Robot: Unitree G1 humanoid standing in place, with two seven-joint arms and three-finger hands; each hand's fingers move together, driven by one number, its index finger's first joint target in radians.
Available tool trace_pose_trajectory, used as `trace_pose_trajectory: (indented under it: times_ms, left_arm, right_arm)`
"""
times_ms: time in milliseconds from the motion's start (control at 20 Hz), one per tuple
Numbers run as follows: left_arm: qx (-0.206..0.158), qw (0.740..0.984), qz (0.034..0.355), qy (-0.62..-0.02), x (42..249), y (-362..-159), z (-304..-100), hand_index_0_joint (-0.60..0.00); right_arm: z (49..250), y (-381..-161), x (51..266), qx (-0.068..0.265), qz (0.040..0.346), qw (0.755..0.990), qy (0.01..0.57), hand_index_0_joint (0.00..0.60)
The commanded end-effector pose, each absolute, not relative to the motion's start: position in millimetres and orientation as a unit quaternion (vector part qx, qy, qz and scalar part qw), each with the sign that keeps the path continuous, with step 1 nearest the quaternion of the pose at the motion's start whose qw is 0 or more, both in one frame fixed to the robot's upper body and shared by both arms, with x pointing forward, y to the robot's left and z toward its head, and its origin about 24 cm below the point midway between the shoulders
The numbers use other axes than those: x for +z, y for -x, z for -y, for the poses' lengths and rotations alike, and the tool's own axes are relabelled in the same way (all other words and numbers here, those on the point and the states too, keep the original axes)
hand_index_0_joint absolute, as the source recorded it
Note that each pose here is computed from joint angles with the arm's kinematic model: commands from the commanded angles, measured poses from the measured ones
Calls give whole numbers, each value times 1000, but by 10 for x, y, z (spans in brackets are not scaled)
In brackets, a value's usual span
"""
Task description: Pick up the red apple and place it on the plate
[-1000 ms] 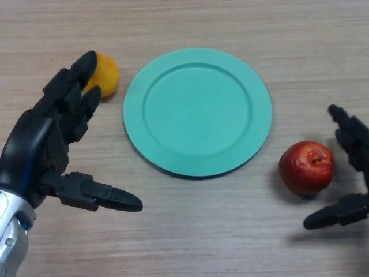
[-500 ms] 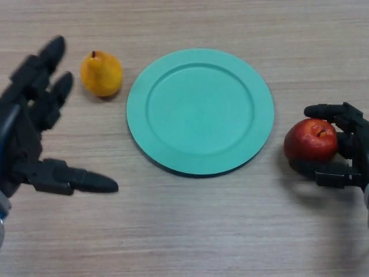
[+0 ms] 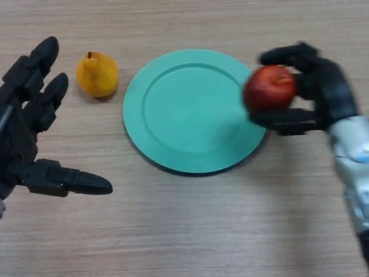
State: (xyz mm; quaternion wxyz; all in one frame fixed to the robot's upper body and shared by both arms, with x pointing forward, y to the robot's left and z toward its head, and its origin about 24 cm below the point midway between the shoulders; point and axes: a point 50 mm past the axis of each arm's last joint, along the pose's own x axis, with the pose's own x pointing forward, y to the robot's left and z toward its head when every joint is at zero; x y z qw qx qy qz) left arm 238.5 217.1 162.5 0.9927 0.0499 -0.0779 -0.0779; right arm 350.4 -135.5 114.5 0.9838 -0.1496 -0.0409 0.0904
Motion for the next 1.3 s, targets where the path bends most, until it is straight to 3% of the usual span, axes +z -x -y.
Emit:
trace_pose_trajectory:
  times_ms: [50,100,150,300,350,400,450,600,700,1000,1050,1300]
  left_arm:
    - [-64,974,200,-80,2037,-2255,-2312,0]
    - [-63,974,201,-80,2045,-2254,-2329,0]
    - [-62,974,201,-81,2050,-2251,-2351,0]
    - [-59,974,201,-83,2044,-2261,-2363,0]
    - [-57,974,200,-88,2047,-2279,-2371,0]
    - [-55,974,200,-91,2050,-2289,-2375,0]
    - [-58,972,204,-97,2062,-2307,-2371,0]
    - [-64,974,196,-95,2073,-2307,-2366,0]
    - [-60,973,202,-90,2063,-2306,-2345,0]
    - [-54,973,197,-103,1994,-2348,-2351,0]
    - [-44,973,205,-95,1996,-2368,-2367,0]
    - [-44,970,219,-93,2055,-2426,-2405,0]
  right_arm:
    - [1198,-3605,1615,64,173,973,141,600]
    - [1162,-3629,1598,55,171,973,143,600]
    - [1116,-3658,1553,41,165,975,145,550]
    - [1061,-3688,1502,38,150,978,143,200]
    - [1001,-3679,1423,65,117,980,148,56]
    - [968,-3667,1383,85,98,980,150,0]
    - [941,-3652,1376,107,84,980,147,0]
    - [931,-3668,1437,121,72,981,134,0]
    - [982,-3673,1539,121,82,982,122,0]
    - [1267,-3551,1917,68,139,986,57,0]
    - [1356,-3453,2003,64,158,985,36,0]
    - [1603,-3102,2118,61,178,982,1,0]
